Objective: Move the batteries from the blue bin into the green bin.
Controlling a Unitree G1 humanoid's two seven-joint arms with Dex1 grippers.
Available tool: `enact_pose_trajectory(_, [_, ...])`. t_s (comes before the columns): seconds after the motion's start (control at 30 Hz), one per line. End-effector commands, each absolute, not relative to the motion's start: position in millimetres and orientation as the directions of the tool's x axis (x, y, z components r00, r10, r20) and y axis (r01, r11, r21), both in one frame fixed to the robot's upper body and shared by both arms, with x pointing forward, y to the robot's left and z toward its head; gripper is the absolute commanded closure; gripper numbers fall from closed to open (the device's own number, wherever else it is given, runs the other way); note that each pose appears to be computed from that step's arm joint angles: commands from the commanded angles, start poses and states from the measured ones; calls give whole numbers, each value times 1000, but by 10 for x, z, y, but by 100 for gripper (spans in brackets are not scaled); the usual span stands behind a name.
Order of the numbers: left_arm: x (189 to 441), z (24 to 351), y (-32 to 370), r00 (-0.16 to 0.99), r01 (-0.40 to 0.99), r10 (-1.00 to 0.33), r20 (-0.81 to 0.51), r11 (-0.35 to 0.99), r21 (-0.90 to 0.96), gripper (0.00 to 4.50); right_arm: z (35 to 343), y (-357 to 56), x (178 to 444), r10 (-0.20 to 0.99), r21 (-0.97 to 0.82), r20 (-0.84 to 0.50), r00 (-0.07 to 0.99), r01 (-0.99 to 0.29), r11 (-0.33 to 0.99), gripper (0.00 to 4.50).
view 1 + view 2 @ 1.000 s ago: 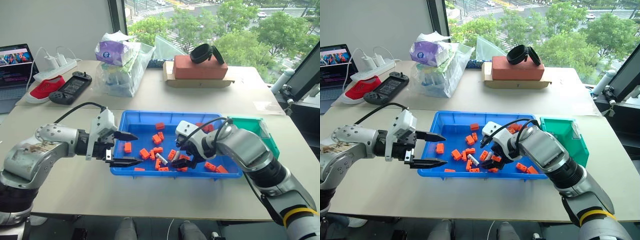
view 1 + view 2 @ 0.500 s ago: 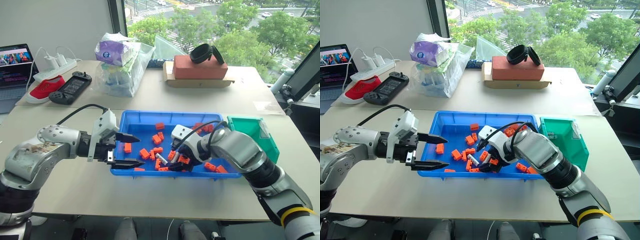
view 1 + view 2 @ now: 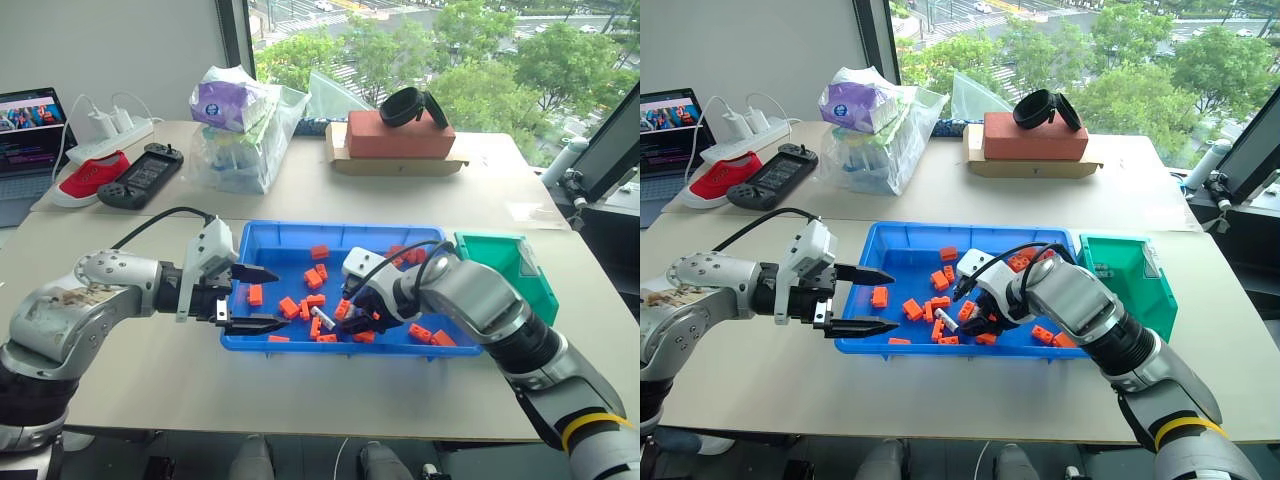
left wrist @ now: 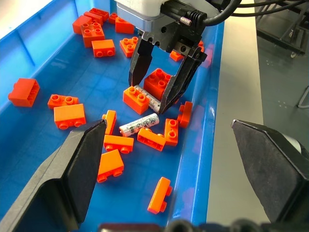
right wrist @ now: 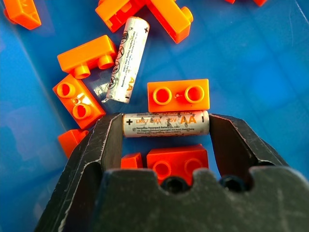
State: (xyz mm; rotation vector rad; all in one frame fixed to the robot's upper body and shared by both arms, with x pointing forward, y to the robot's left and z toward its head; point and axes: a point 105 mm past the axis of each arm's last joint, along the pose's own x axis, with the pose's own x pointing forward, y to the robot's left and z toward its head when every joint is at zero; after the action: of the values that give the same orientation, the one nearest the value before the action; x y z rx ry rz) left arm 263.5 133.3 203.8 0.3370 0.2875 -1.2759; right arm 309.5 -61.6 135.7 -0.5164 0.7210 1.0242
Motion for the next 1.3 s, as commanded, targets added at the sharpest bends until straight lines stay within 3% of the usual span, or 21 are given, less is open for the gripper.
enact_pose_trajectory(0.03, [2627, 2166, 1273, 266, 963, -891, -369, 229, 142, 0, 1741, -722, 3110, 639, -85, -676, 367, -900, 427, 193])
enact_pose_trajectory(0.27, [2678, 2234, 1170, 241, 968, -911, -335, 200, 152, 0, 2339, -1145, 3144, 737, -88, -521, 431, -886, 456, 193])
enact_pose_trajectory(0.5, [2643, 2326, 1013, 143, 984, -946, -291, 103, 148, 0, 2522, -2294, 3396, 442, -241, -526, 726, -626, 742, 193])
enact_pose_trajectory(0.6, [2680, 2326, 966, 129, 985, -947, -294, 87, 152, 0, 2495, -2654, 3363, 342, -251, -540, 769, -536, 806, 193])
enact_pose_trajectory(0.8, [2750, 2341, 966, 122, 983, -944, -305, 73, 167, 0, 2266, -2932, 3416, 242, -202, -556, 795, -412, 888, 193])
enact_pose_trajectory(1.03, [2764, 2333, 976, 118, 983, -942, -314, 66, 172, 0, 2105, -2888, 3430, 258, -163, -574, 777, -417, 894, 193])
enact_pose_trajectory(1.07, [2763, 2319, 979, 118, 983, -941, -318, 65, 171, 0, 2063, -2886, 3440, 251, -165, -582, 774, -415, 895, 143])
enact_pose_trajectory(1.2, [2771, 2307, 1005, 129, 982, -936, -328, 74, 176, 0, 2042, -2891, 3457, 233, -184, -589, 774, -410, 893, 27])
enact_pose_trajectory(1.3, [2802, 2311, 1037, 154, 978, -933, -325, 97, 187, 0, 2126, -2925, 3482, 209, -214, -575, 791, -392, 895, 13])
